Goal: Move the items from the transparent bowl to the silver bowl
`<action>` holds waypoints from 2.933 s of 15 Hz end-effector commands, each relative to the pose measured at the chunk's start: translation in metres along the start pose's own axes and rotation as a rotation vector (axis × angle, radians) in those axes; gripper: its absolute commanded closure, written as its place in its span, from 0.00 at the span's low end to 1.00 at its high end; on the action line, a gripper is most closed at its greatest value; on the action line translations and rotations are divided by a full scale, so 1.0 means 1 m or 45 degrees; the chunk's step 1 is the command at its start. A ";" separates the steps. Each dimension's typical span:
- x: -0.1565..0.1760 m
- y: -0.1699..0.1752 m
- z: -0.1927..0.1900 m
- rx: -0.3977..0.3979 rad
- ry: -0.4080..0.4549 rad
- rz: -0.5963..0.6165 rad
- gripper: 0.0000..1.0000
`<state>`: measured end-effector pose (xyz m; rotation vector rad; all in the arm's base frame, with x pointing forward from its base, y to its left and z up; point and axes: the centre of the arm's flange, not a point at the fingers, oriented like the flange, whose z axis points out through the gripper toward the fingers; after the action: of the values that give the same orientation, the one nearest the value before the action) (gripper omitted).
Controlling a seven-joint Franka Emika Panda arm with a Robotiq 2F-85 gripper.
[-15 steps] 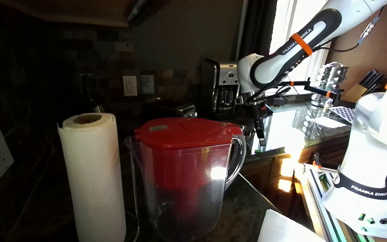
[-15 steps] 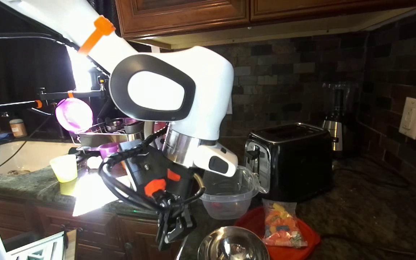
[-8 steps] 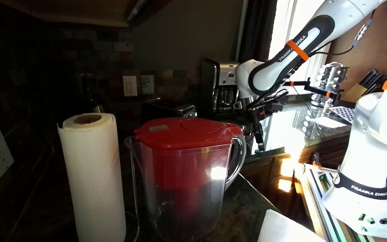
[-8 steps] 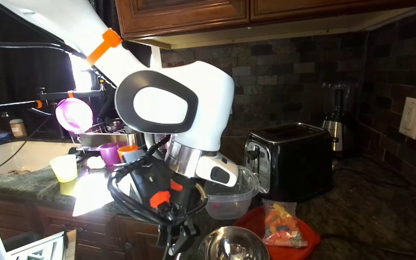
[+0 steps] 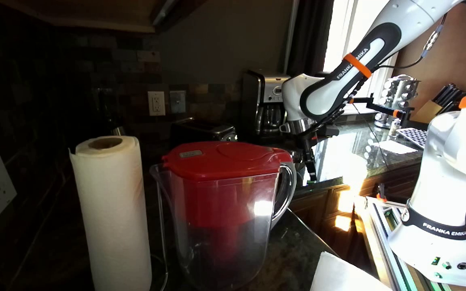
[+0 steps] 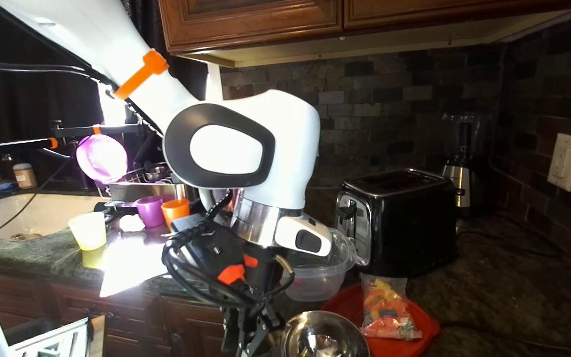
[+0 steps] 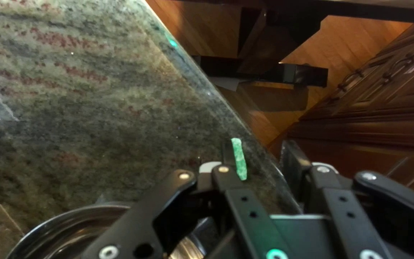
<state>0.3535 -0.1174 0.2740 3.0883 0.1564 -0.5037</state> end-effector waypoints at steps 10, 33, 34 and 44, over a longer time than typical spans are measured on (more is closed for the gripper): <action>0.009 0.001 0.019 -0.120 -0.027 -0.045 0.61; 0.008 -0.006 0.011 -0.102 -0.045 -0.086 0.99; 0.006 -0.007 0.009 -0.101 -0.040 -0.088 0.99; -0.020 -0.008 -0.036 -0.124 0.045 -0.122 0.99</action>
<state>0.3596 -0.1137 0.2902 3.0030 0.2919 -0.4586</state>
